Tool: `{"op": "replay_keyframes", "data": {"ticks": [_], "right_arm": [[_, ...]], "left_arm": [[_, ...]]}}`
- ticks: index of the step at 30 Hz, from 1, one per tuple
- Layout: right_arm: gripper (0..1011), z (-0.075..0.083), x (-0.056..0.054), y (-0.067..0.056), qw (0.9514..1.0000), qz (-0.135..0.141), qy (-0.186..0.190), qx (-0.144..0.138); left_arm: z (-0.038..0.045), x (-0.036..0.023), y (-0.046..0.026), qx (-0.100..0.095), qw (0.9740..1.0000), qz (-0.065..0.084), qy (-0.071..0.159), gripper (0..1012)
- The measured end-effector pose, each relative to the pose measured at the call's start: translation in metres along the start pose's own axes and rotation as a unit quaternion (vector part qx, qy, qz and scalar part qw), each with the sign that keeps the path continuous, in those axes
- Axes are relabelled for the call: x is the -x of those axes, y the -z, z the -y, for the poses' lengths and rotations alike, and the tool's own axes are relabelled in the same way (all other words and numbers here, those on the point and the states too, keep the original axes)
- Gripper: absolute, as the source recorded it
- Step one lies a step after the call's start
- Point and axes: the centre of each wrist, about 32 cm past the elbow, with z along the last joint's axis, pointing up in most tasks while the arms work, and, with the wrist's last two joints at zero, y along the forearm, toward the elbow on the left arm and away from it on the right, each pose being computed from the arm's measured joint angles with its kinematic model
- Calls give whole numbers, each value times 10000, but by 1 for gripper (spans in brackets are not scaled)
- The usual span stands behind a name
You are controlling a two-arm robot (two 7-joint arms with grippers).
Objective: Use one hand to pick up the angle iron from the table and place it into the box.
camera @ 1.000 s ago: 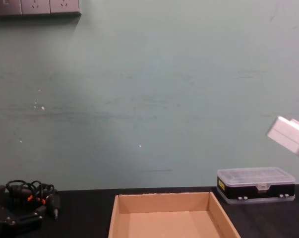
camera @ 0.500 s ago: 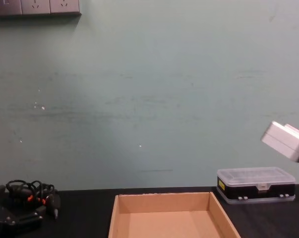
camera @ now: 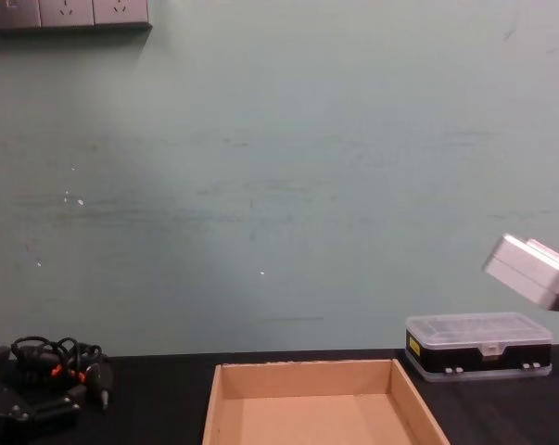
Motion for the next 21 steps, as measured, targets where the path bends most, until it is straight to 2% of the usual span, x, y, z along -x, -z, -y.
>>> {"op": "replay_keyframes", "data": {"ticks": [3,4,5,7,11,14,15,16,21], "right_arm": [[599,-1,2,1,10000,12,9,3],[539,0,2,2,10000,19,16,5],[539,0,2,2,10000,19,16,5],[477,0,2,6,10000,25,20,6],[312,6,-1,7,10000,42,-1,-8],[231,4,-6,11,10000,46,-6,-7],[231,4,-7,12,10000,46,-11,-7],[162,3,-8,12,10000,46,-13,-7],[84,5,-10,10,10000,71,-22,-19]], "left_arm": [[0,0,0,0,10000,0,0,1011],[0,0,0,0,10000,0,0,1011],[0,0,0,0,10000,0,0,1011],[0,0,0,0,10000,0,0,1011],[0,0,0,0,10000,0,0,1011],[0,0,0,0,10000,0,0,1011],[0,0,0,0,10000,0,0,1011],[0,0,0,0,10000,0,0,1011],[0,0,0,0,10000,0,0,1011]]}}
